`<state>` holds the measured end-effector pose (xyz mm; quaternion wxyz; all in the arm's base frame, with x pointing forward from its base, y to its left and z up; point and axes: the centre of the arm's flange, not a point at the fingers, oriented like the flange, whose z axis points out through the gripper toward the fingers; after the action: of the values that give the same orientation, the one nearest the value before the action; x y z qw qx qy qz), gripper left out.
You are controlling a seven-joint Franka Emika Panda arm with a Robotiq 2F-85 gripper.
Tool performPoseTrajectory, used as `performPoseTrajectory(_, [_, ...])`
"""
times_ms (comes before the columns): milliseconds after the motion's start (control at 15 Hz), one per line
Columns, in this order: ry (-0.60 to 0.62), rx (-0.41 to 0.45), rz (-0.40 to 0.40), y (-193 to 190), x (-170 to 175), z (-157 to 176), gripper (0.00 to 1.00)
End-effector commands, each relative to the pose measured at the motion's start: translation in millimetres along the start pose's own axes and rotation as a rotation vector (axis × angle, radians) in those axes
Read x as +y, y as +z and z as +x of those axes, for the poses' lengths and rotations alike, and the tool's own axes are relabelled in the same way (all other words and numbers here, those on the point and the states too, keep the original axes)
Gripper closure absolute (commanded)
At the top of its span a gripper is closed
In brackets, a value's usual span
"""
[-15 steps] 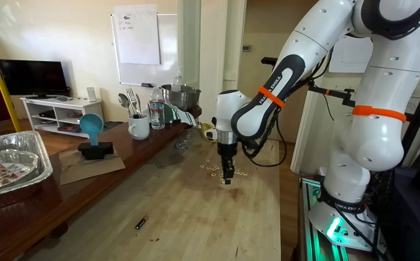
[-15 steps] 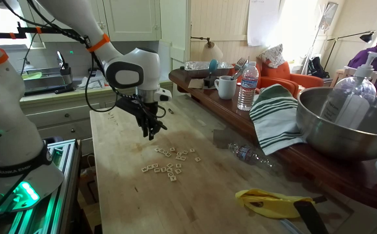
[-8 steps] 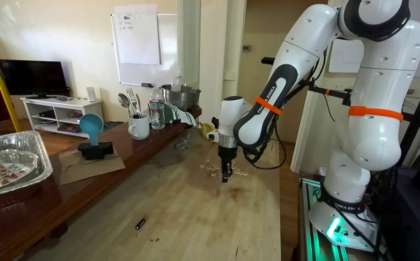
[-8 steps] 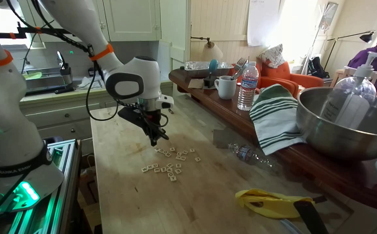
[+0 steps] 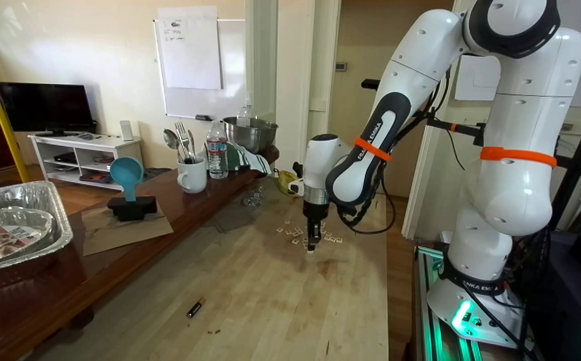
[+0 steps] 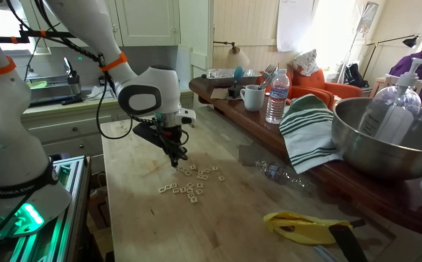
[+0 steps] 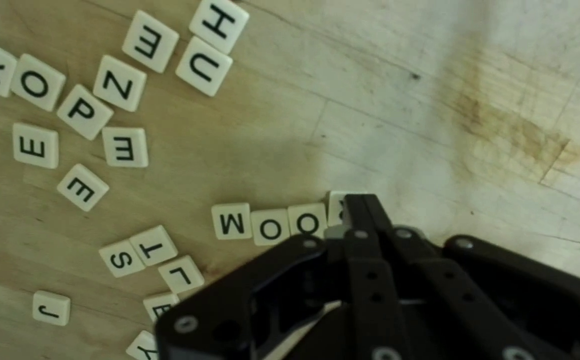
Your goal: Replace the r tile letter with the z tile letter, then move the a tile letter to the right
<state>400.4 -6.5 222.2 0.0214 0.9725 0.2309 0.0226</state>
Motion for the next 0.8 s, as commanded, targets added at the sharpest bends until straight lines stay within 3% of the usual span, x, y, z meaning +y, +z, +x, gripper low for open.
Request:
performPoseTrajectory(0, [0.017,-0.002,-0.009,13,1,-4,1.00])
performPoseTrajectory(400, [0.014,-0.040,0.009,23,5,-8,1.00])
performPoseTrajectory(733, [-0.048,-0.131,0.002,24,5,-19,1.00])
